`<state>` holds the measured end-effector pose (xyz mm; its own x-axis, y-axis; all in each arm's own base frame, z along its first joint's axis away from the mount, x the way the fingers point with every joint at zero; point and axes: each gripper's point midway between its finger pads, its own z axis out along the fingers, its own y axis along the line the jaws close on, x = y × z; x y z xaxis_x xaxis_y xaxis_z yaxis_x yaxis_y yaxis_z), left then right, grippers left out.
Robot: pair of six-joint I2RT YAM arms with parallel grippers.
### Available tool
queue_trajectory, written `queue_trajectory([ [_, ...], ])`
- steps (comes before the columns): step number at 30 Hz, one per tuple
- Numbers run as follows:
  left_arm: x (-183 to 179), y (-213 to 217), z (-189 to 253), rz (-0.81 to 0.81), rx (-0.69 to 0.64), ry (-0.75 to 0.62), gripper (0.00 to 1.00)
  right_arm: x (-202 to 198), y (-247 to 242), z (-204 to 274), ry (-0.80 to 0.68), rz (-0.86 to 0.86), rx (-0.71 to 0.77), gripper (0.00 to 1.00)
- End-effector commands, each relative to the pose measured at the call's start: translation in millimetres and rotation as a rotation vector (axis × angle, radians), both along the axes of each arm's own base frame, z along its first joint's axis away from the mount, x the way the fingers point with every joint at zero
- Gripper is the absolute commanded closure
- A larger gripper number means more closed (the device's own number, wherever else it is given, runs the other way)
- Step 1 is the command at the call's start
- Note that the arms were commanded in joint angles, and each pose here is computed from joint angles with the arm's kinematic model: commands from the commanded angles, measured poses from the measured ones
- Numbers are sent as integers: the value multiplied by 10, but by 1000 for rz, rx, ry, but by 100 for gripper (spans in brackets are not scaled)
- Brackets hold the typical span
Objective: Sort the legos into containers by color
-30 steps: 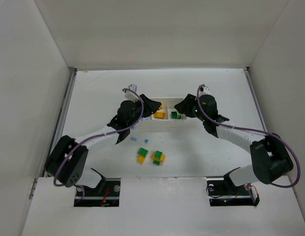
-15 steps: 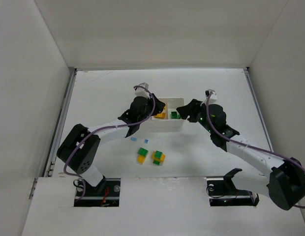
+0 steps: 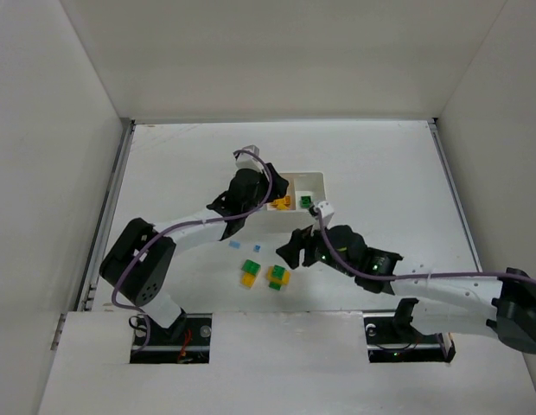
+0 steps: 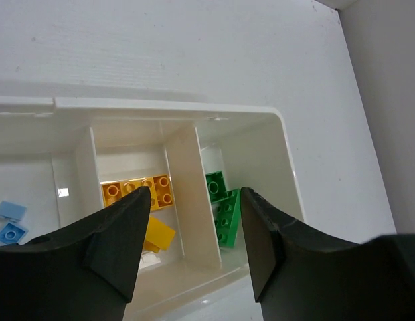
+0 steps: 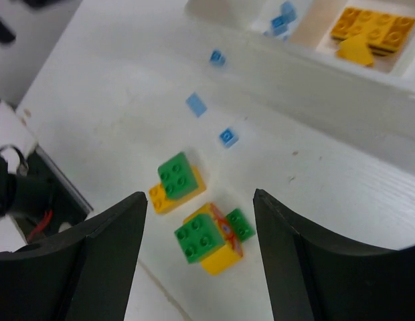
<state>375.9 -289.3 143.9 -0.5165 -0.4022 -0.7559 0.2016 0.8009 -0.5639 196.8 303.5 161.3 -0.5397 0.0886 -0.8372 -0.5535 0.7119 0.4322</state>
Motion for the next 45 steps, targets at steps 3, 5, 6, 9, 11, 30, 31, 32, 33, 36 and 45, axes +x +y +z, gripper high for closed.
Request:
queue_trajectory([
  [3, -178, 94, 483, -19, -72, -82, 47, -255, 31, -296, -74, 88, -189, 29],
  [5, -315, 142, 522, -32, -87, -79, 47, -294, 70, -348, -69, 106, -222, 28],
  [6, -364, 158, 529, -36, -92, -77, 47, -303, 88, -374, -65, 115, -233, 28],
  [9, -544, 288, 553, -35, -97, -63, 47, -350, 150, -438, -58, 157, -266, 28],
  [11, -652, 344, 541, -45, -91, -50, 47, -381, 182, -498, -56, 183, -294, 29],
  [30, -1046, 698, 411, -31, -95, 8, 48, -535, 479, -909, -25, 314, -453, 43],
  [31, -1053, 711, 418, -30, -94, 7, 48, -515, 476, -914, -24, 307, -453, 51],
  [32, -1069, 723, 412, -30, -92, 7, 48, -504, 477, -914, -23, 301, -451, 61],
  [33, -1082, 733, 421, -30, -94, 5, 48, -484, 478, -894, -25, 292, -445, 66],
  [36, -1121, 759, 432, -28, -104, 6, 49, -421, 442, -765, -32, 253, -407, 75],
  [45, -1251, 597, 598, -83, -143, -14, 53, 202, -92, 19, -66, -52, -147, 79],
])
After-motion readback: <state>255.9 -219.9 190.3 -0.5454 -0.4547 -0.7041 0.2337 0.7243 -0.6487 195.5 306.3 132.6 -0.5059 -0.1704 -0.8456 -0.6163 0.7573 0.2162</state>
